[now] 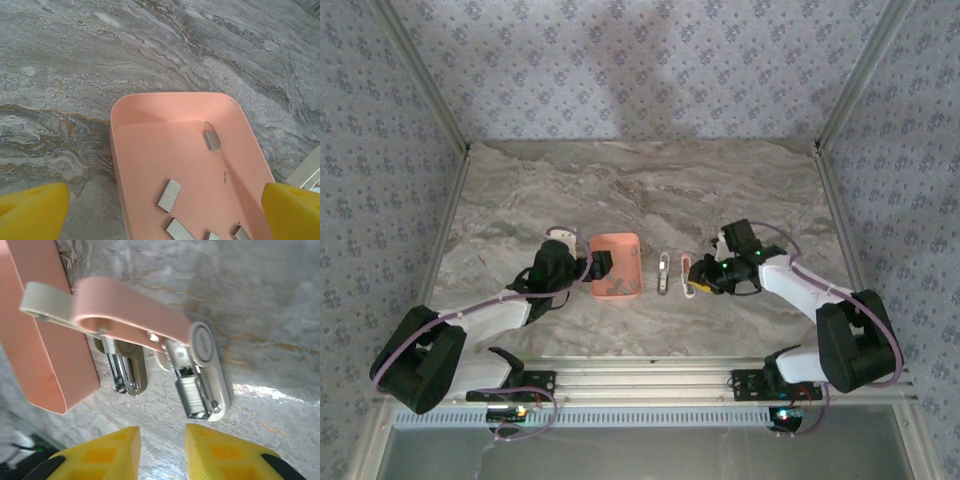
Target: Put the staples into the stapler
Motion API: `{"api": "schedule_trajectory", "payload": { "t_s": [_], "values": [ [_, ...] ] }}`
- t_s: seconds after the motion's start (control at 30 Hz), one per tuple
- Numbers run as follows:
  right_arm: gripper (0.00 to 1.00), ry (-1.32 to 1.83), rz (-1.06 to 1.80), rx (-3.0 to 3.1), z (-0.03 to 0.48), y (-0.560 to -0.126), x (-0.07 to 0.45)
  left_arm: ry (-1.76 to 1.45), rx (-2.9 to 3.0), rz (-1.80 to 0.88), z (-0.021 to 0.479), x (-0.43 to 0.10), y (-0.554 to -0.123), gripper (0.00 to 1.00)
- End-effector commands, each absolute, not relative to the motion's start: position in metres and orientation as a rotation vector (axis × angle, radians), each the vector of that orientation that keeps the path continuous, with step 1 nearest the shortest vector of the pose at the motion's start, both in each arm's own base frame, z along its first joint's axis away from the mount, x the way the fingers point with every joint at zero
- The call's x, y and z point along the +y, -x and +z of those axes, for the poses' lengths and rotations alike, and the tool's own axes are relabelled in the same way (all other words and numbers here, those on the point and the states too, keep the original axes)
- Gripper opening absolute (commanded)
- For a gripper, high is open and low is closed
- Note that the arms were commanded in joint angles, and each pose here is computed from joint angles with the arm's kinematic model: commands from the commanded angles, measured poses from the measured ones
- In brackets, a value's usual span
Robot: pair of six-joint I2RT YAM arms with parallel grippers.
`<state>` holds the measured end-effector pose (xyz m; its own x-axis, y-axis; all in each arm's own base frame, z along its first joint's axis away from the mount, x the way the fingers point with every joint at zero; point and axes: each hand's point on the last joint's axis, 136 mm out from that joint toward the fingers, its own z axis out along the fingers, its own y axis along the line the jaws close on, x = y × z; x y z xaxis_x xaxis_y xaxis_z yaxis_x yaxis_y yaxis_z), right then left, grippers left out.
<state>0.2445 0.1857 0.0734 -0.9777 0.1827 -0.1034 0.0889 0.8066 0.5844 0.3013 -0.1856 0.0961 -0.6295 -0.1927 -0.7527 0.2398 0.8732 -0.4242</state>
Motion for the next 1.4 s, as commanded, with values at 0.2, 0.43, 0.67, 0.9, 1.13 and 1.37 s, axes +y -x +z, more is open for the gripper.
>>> {"api": "schedule_trajectory", "payload": {
  "t_s": [0.2, 0.43, 0.67, 0.9, 1.13, 1.37],
  "values": [
    [0.31, 0.152, 0.182, 3.049, 0.053, -0.230, 0.168, -0.063, 2.129, -0.637, 0.107, -0.189, -0.301, 0.98],
    [0.27, 0.263, 0.069, 3.057, 0.047, -0.237, 0.179, -0.055, 2.129, -0.617, 0.107, -0.184, -0.299, 0.98],
    [0.24, 0.297, 0.059, 3.054, 0.044, -0.242, 0.185, -0.053, 2.132, -0.605, 0.105, -0.181, -0.297, 0.98],
    [0.23, 0.315, 0.070, 3.035, 0.047, -0.246, 0.191, -0.053, 2.130, -0.606, 0.106, -0.181, -0.298, 0.98],
    [0.22, 0.326, 0.103, 3.046, 0.044, -0.245, 0.195, -0.052, 2.128, -0.606, 0.106, -0.181, -0.298, 0.98],
    [0.22, 0.330, 0.115, 3.062, 0.039, -0.244, 0.199, -0.052, 2.127, -0.607, 0.107, -0.181, -0.298, 0.98]
  ]
}}
